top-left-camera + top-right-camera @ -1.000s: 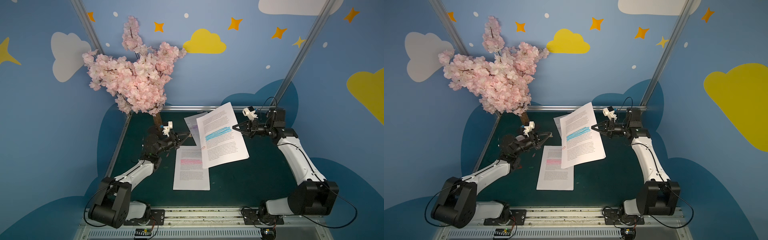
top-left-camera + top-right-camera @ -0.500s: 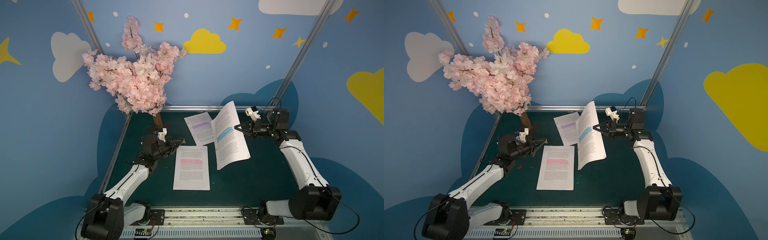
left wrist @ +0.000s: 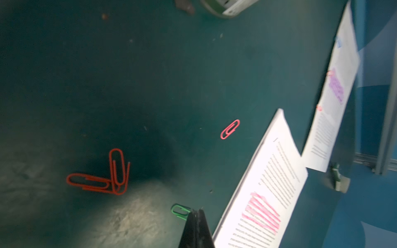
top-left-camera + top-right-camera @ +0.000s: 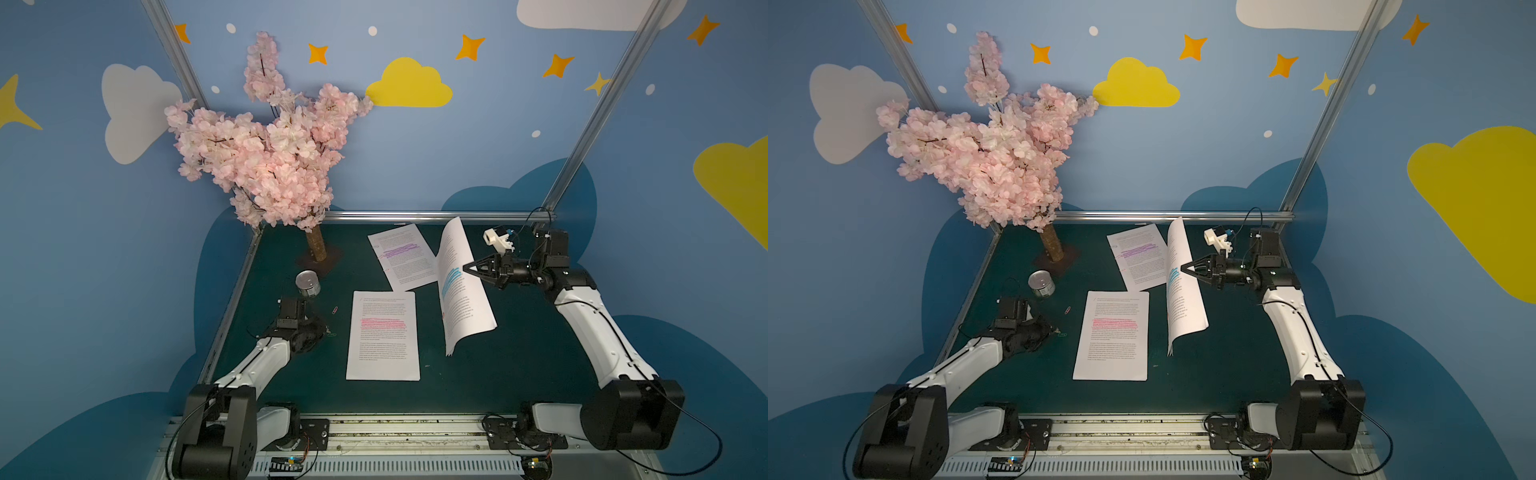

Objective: Unclip the paperclips from the documents
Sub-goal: Place the paper clip at the center of the board.

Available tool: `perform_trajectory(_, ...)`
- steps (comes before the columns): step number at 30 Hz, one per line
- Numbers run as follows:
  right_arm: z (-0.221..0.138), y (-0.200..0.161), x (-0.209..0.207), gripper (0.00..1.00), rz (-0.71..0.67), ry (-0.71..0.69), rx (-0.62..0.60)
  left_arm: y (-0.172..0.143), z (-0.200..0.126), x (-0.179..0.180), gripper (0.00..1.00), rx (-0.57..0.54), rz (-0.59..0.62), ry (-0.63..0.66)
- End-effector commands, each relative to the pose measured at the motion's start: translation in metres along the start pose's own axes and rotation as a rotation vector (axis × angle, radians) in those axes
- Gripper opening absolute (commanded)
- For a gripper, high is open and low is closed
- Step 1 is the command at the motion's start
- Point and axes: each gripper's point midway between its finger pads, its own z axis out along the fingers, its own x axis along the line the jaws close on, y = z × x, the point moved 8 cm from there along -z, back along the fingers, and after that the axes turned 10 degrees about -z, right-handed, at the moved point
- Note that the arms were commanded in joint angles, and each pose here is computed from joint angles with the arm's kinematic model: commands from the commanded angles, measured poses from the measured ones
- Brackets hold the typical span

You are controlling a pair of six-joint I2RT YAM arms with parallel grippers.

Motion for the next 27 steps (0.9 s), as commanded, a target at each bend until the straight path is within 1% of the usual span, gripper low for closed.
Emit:
perform_trajectory(1, 0.004, -0.003, 0.011, 0.0, -0.041, 0.003, 0.013, 0.01, 0.006, -0.002, 0.03, -0.029, 0.039, 0.019)
perform_trajectory(4, 0.007, -0.005, 0.013, 0.0, -0.042, 0.005, 0.025, 0.013, 0.012, 0.003, 0.03, -0.054, 0.038, 0.008)
perform_trajectory(5, 0.008, -0.006, 0.014, 0.0, -0.042, 0.005, 0.026, 0.015, 0.014, 0.003, 0.05, -0.058, 0.039, 0.002)
perform_trajectory(6, 0.009, -0.006, 0.015, 0.0, -0.044, 0.004, 0.028, 0.016, 0.015, 0.001, 0.12, -0.057, 0.046, -0.009)
perform_trajectory(8, 0.011, -0.008, 0.016, 0.0, -0.043, 0.004, 0.034, 0.018, 0.016, -0.004, 0.33, -0.05, 0.059, -0.025)
perform_trajectory(10, 0.013, -0.009, 0.017, 0.0, -0.045, 0.005, 0.039, 0.017, 0.013, -0.009, 0.7, -0.026, 0.086, -0.036)
perform_trajectory(12, 0.014, -0.009, 0.018, 0.0, -0.048, 0.005, 0.041, 0.016, 0.007, -0.013, 0.89, -0.001, 0.101, -0.02)
perform_trajectory(13, 0.014, -0.009, 0.019, 0.0, -0.049, 0.002, 0.04, 0.016, 0.001, -0.016, 0.95, 0.007, 0.114, -0.01)
perform_trajectory(14, 0.014, -0.009, 0.02, 0.0, -0.051, 0.0, 0.039, 0.014, -0.007, -0.016, 0.99, 0.014, 0.126, 0.013)
perform_trajectory(16, 0.015, -0.009, 0.021, 0.0, -0.056, -0.005, 0.034, 0.013, -0.024, -0.02, 1.0, 0.014, 0.161, 0.04)
perform_trajectory(18, 0.016, -0.008, 0.021, 0.0, -0.055, -0.004, 0.032, 0.01, -0.042, -0.03, 1.0, 0.021, 0.227, 0.002)
perform_trajectory(19, 0.017, -0.008, 0.021, 0.0, -0.056, -0.004, 0.031, 0.007, -0.05, -0.038, 1.0, 0.032, 0.256, -0.053)
perform_trajectory(21, 0.019, -0.006, 0.021, 0.0, -0.061, 0.002, 0.03, -0.002, -0.065, -0.058, 1.0, 0.09, 0.3, -0.217)
perform_trajectory(22, 0.021, -0.005, 0.019, 0.0, -0.058, 0.002, 0.03, -0.006, -0.067, -0.067, 1.0, 0.119, 0.3, -0.296)
perform_trajectory(24, 0.027, -0.002, 0.018, 0.0, -0.062, 0.005, 0.031, -0.014, -0.064, -0.083, 1.0, 0.209, 0.229, -0.475)
perform_trajectory(26, 0.035, 0.001, 0.016, 0.0, -0.065, 0.01, 0.038, -0.022, -0.056, -0.095, 1.0, 0.263, 0.147, -0.601)
perform_trajectory(27, 0.039, 0.003, 0.016, 0.0, -0.067, 0.013, 0.042, -0.027, -0.051, -0.102, 1.0, 0.286, 0.127, -0.649)
